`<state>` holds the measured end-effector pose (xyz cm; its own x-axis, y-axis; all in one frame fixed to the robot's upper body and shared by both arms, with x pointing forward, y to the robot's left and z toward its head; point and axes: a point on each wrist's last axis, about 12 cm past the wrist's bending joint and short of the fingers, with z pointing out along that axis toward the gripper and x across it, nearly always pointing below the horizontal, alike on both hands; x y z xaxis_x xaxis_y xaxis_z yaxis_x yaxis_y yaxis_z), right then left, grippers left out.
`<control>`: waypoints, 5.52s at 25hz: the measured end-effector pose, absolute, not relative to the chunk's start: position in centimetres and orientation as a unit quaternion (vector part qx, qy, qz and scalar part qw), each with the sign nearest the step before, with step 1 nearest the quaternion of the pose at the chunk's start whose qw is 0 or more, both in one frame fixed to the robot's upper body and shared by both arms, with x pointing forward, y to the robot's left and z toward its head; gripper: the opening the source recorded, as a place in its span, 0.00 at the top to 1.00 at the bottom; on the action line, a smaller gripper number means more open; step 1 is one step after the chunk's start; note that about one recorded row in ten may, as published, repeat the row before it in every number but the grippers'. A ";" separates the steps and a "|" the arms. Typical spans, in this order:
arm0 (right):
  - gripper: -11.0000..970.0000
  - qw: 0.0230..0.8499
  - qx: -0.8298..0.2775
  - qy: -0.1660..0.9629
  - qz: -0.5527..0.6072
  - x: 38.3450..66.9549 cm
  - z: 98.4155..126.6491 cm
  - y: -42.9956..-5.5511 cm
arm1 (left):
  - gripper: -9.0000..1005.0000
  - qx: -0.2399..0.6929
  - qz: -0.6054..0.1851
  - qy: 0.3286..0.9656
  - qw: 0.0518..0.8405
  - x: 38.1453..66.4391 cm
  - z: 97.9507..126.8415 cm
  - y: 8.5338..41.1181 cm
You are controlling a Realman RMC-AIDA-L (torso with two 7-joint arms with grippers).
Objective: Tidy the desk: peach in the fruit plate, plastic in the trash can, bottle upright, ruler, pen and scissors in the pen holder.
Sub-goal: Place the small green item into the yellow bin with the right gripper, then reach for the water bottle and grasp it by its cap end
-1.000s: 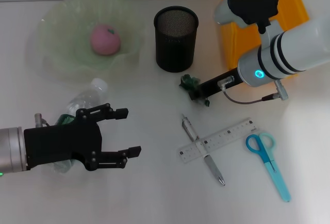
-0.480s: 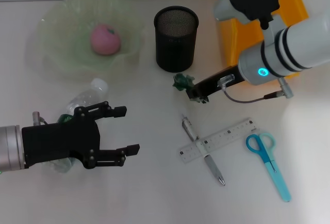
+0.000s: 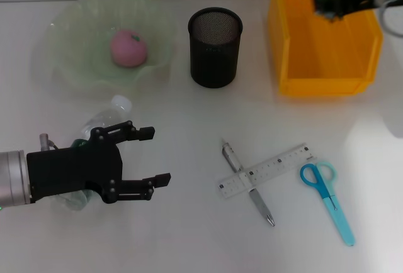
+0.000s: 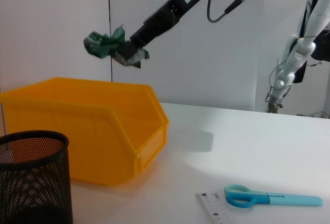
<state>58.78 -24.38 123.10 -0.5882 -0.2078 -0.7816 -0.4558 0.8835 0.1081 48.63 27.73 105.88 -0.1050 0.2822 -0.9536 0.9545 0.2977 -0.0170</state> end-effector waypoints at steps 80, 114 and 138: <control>0.16 0.486 -0.336 0.714 0.376 46.9 105.7 -30.5 | 0.17 0.263 -0.087 0.915 0.293 53.3 114.9 20.0; 0.16 0.452 -0.407 0.697 0.380 47.7 106.0 -29.2 | 0.22 0.252 -0.073 0.935 0.240 56.9 113.2 20.1; 0.16 0.446 -0.405 0.693 0.397 47.0 106.2 -29.3 | 0.26 0.282 -0.061 0.932 0.219 57.8 111.2 20.2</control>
<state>46.99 -29.30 106.17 -0.2742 -0.2078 -0.9390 -0.9150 0.3570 0.1882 57.78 20.25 111.23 -0.7457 0.4984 -0.4423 0.5514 0.8342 0.0104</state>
